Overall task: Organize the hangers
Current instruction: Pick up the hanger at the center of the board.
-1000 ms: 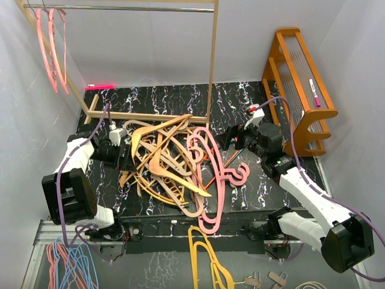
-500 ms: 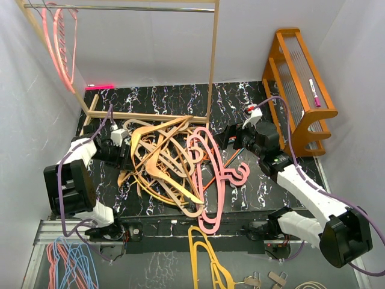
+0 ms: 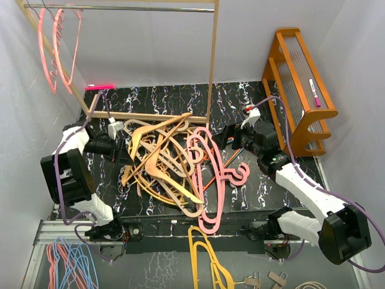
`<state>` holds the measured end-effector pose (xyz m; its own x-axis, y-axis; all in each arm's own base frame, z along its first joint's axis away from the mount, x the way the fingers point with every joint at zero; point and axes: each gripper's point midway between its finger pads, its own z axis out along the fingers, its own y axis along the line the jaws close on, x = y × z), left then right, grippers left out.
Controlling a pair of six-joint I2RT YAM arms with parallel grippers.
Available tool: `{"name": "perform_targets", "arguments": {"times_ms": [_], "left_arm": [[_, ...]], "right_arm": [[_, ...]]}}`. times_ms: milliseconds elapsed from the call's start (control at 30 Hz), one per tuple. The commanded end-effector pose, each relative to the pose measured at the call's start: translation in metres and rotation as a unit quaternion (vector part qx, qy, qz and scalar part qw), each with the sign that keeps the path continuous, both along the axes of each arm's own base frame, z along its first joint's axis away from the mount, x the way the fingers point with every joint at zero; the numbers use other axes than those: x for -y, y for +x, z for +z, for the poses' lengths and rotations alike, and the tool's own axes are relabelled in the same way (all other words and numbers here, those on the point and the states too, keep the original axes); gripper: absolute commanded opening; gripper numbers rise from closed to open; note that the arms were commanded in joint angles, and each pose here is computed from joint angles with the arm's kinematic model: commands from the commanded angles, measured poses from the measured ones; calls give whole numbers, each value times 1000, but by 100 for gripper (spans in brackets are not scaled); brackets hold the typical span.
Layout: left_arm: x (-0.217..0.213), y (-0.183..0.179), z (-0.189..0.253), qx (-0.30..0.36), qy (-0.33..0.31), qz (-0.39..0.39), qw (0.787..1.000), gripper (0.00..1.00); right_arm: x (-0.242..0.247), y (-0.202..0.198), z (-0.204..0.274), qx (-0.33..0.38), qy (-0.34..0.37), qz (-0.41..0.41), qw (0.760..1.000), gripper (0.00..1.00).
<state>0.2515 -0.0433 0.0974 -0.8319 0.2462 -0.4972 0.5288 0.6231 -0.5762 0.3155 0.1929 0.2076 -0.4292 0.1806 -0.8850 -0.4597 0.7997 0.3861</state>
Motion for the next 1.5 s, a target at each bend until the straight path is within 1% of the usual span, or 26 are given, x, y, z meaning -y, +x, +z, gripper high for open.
{"name": "perform_targets", "arguments": {"times_ms": [0, 67, 233, 400, 500, 667, 733, 800, 867, 967, 1133, 1300, 1367, 1400, 1467], "left_arm": [[-6, 7, 7, -15, -61, 17, 998, 79], [-12, 10, -2, -21, -52, 22, 998, 80], [-27, 15, -26, -27, 5, 48, 999, 80], [-28, 28, -24, -21, 4, 68, 997, 81], [-26, 38, -24, -12, 13, 72, 997, 82], [-11, 46, -32, -9, 42, 53, 998, 82], [-7, 48, -35, -9, 49, 50, 998, 81], [-7, 49, -37, -9, 55, 51, 997, 78], [-10, 49, -39, -9, 64, 52, 997, 74], [-13, 46, -41, -6, 78, 50, 996, 62], [-14, 34, -47, -13, 87, 42, 995, 48], [-11, 23, -49, -22, 86, 37, 995, 23], [-11, 22, -45, -19, 87, 35, 995, 10], [-11, 21, -42, -16, 87, 35, 995, 2], [-12, 23, -32, -5, 94, 38, 995, 0]], "right_arm": [[-9, 4, 27, 38, 25, 9, 999, 99], [-9, 4, 27, 39, 25, 9, 999, 99], [-10, 5, 28, 41, 24, 8, 999, 98], [-14, 6, 26, 39, 27, 11, 999, 99], [-17, 7, 26, 38, 27, 13, 999, 99], [-18, 9, 27, 42, 23, 13, 999, 99], [-18, 9, 27, 42, 20, 11, 999, 98], [-17, 9, 27, 43, 19, 10, 999, 98], [-16, 9, 28, 45, 18, 8, 999, 98], [-15, 9, 26, 45, 15, 7, 999, 99], [-16, 9, 23, 42, 17, 8, 999, 99], [-17, 10, 23, 43, 20, 9, 999, 98], [-17, 11, 24, 44, 19, 9, 999, 99], [-18, 10, 25, 44, 20, 9, 999, 99], [-17, 10, 26, 45, 21, 9, 999, 99]]}}
